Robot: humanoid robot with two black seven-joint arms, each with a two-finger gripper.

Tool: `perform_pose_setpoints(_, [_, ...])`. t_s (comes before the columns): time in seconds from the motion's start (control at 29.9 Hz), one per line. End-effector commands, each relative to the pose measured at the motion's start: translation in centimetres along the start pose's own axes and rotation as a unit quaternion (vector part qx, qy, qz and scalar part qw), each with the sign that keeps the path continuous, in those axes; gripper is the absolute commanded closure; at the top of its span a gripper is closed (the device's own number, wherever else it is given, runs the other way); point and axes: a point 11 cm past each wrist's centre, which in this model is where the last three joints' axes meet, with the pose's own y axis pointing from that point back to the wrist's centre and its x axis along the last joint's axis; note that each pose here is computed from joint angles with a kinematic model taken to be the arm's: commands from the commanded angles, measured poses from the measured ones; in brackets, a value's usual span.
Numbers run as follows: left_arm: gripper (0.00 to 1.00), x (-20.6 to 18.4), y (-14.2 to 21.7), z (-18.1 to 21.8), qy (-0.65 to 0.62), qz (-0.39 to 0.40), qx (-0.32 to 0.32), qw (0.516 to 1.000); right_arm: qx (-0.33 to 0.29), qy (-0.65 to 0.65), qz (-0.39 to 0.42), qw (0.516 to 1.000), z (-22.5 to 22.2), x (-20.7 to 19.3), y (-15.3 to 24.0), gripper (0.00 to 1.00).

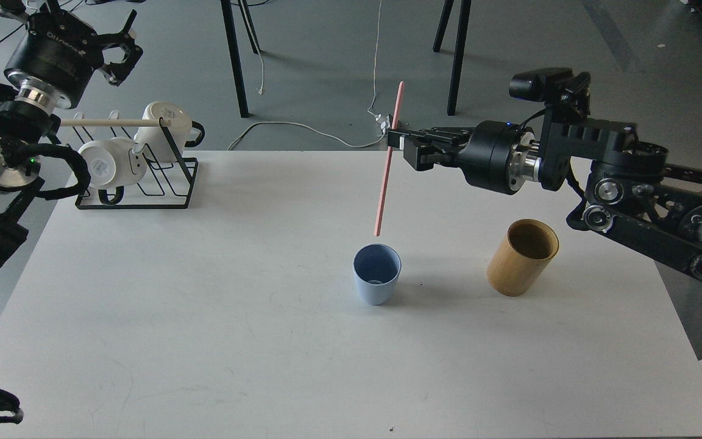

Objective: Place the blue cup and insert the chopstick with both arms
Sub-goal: 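Move the straw with the right gripper over the blue cup, then lower the straw into the blue cup with the right gripper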

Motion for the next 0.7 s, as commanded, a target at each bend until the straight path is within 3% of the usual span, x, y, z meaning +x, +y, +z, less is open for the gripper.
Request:
perform_pose_setpoints(0.0, [0.0, 0.0, 0.0, 0.0, 0.001, 0.0, -0.002, 1.0, 0.004, -0.006, -0.02, 1.0, -0.2, -2.0, -1.1, 0.99])
perform_pose_setpoints(0.67, [0.0, -0.2, -0.1, -0.2, 0.003, -0.002, -0.001, 1.0, -0.011, -0.029, -0.072, 0.997, 0.9, -8.5, -3.2, 0.99])
